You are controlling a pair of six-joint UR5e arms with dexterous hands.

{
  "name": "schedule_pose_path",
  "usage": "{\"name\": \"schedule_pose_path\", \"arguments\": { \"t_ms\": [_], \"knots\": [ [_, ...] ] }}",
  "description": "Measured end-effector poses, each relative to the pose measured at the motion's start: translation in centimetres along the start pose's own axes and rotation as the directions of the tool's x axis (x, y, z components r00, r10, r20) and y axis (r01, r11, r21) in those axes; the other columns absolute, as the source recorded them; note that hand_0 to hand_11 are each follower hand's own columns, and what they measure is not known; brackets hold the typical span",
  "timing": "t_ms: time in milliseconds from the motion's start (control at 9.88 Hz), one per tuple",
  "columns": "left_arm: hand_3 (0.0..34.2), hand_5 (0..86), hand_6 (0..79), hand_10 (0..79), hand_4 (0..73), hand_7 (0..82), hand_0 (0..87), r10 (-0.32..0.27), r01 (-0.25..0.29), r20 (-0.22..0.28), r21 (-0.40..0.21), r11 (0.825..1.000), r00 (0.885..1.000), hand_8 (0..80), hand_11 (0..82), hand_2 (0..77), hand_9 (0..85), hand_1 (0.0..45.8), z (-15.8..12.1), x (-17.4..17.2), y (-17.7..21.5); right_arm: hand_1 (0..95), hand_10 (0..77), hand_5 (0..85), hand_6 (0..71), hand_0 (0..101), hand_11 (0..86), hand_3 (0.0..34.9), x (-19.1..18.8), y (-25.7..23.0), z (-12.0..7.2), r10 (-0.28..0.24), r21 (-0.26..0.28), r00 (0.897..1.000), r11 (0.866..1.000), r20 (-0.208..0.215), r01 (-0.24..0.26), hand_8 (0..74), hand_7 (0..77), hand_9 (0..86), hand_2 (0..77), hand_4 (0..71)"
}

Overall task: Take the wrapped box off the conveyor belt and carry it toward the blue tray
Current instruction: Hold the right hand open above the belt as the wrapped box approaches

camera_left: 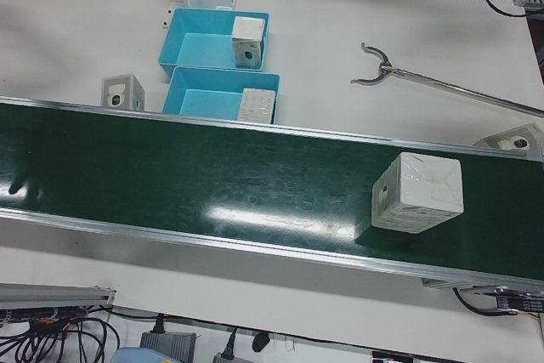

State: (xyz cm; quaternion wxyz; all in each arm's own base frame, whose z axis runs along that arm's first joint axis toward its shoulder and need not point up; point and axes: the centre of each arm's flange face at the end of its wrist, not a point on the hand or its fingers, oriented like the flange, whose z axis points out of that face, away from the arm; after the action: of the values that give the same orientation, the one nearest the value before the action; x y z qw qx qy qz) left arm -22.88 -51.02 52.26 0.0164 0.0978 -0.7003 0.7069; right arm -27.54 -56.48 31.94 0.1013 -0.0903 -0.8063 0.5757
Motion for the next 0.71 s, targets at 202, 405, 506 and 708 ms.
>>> {"name": "schedule_pose_path", "arguments": {
  "t_ms": [202, 405, 506, 708],
  "knots": [
    [0.0, 0.5, 0.5, 0.5, 0.0, 0.5, 0.0, 0.0, 0.0, 0.0, 0.0, 1.0, 1.0, 0.5, 0.0, 1.1, 0.0, 0.0, 0.0, 0.0, 0.0, 9.8, 2.7, 21.8, 0.0, 40, 6.0, 30.1, 0.13, 0.03, 0.0, 0.001, -0.002, 1.0, 1.0, -0.001, -0.001, 0.0, 16.4, 1.6, 15.8, 4.4],
    [0.0, 0.5, 0.5, 0.5, 0.5, 0.5, 0.0, 0.0, 0.0, 0.0, 0.0, 1.0, 1.0, 0.5, 0.0, 0.5, 0.5, 0.0, 0.0, 0.0, 0.0, 9.8, 2.7, 21.8, 0.0, 41, 6.0, 30.1, 0.26, 0.09, 0.01, 0.001, -0.003, 1.0, 1.0, -0.002, -0.001, 0.0, 16.4, 1.6, 15.8, 4.4],
    [0.0, 0.5, 0.5, 0.5, 0.5, 0.5, 0.0, 0.0, 0.0, 0.0, 0.0, 1.0, 1.0, 0.5, 0.0, 0.5, 0.5, 0.0, 0.0, 0.0, 0.0, 10.4, 2.7, 21.8, 0.0, 41, 6.0, 30.2, 0.41, 0.1, 0.0, 0.0, -0.003, 1.0, 1.0, -0.004, 0.0, 0.0, 16.4, 1.6, 16.4, 5.4],
    [0.0, 0.5, 0.5, 0.5, 0.5, 0.5, 0.0, 0.0, 0.0, 0.0, 0.0, 1.0, 1.0, 0.5, 0.0, 0.5, 0.5, 0.0, 0.0, 0.0, 0.0, 10.9, 3.8, 22.9, 0.0, 41, 6.0, 30.1, 0.84, -0.01, 0.12, 0.0, -0.001, 1.0, 1.0, -0.01, 0.0, 0.0, 16.4, 1.6, 17.5, 5.4]
  ]
}}
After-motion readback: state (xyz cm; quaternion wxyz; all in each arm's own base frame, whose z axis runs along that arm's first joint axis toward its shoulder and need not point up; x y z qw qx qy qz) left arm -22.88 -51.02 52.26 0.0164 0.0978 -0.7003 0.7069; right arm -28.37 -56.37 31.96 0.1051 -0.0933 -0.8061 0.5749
